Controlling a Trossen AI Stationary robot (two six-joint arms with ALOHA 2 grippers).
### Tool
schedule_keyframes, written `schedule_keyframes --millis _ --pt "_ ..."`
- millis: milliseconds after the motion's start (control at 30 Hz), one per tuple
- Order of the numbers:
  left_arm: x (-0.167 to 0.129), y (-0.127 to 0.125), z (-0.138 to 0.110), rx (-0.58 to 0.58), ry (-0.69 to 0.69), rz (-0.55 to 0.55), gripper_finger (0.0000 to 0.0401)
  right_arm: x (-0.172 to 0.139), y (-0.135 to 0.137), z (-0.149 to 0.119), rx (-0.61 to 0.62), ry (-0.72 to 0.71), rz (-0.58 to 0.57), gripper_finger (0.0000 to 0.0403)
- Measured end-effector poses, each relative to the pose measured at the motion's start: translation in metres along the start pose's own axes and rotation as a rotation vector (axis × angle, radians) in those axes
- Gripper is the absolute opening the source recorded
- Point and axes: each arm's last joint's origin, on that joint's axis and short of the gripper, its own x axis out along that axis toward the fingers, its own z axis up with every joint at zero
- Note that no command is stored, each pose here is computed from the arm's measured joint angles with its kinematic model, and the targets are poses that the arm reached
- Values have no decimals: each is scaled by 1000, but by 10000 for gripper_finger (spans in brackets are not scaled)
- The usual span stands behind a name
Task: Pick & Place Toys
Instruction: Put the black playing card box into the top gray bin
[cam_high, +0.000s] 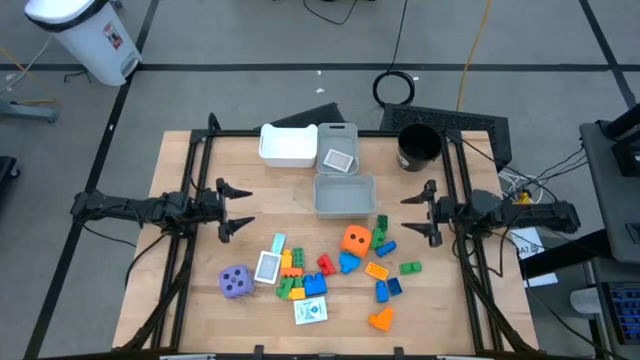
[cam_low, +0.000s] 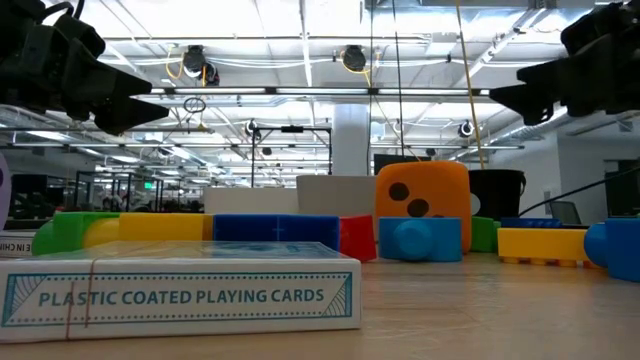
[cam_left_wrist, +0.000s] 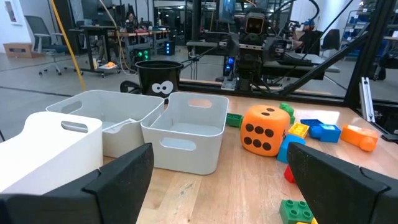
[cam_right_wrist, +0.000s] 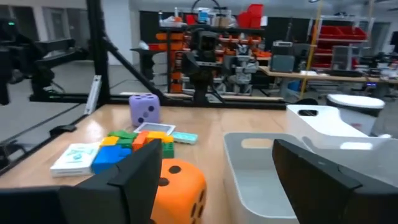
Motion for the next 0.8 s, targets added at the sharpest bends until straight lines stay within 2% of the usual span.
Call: schedule_keyframes --millis 167,700,800 --pt "0 0 0 0 0 0 374 1 -1 -3 -2 36 -12 279" --pt "0 0 0 0 -1 0 374 2 -1 -2 -3 28 -14 277" --pt "0 0 4 0 -48 0 374 2 -1 -2 -3 28 -14 275"
